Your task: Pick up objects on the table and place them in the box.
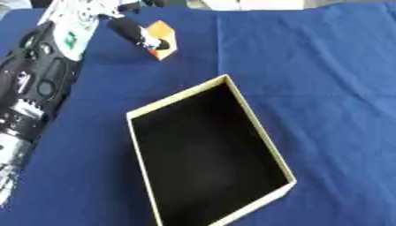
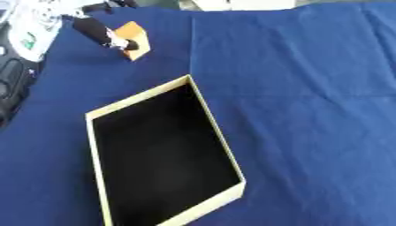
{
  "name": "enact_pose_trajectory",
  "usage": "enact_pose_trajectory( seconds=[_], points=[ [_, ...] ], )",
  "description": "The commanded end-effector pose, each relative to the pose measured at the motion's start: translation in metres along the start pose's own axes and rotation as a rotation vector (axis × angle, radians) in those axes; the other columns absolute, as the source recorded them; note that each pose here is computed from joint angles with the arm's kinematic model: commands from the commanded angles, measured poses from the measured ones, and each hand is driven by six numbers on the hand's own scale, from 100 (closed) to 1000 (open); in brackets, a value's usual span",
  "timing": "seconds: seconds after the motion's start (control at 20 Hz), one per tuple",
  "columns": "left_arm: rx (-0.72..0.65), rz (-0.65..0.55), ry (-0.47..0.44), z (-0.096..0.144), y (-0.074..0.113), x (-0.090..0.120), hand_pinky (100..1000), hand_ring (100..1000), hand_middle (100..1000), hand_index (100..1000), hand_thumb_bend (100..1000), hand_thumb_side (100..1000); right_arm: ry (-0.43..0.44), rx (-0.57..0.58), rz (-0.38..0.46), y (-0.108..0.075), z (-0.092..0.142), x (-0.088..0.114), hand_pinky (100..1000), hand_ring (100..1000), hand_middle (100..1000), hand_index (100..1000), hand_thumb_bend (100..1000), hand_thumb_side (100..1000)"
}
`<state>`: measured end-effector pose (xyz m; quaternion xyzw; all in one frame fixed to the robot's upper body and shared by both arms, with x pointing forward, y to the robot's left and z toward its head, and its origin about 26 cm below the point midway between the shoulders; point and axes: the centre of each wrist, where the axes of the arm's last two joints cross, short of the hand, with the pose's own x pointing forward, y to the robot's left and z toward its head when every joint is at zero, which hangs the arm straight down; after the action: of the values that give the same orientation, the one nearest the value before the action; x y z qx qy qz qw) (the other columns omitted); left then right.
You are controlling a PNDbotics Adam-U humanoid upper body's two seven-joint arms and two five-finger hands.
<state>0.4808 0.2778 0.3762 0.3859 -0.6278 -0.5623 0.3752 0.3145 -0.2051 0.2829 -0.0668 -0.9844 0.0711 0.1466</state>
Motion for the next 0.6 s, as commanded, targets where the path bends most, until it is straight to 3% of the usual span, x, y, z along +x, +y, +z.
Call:
enact_pose_trajectory(
  seconds=[0.05,0.6],
  points=[
    [0.062,-0.023,0.015,0.004,0.018,0.001,829,950,880,914,598,467,-0.034,0.010,-0.001,-0.003,-0.006,0.006,763,750,504,718,100,819],
    [-0.003,-0.037,0.081,0.002,0.003,-0.009,843,961,885,907,594,471,-0.036,0.008,-0.013,-0.002,-0.007,0.006,763,749,500,717,100,825]
  ],
)
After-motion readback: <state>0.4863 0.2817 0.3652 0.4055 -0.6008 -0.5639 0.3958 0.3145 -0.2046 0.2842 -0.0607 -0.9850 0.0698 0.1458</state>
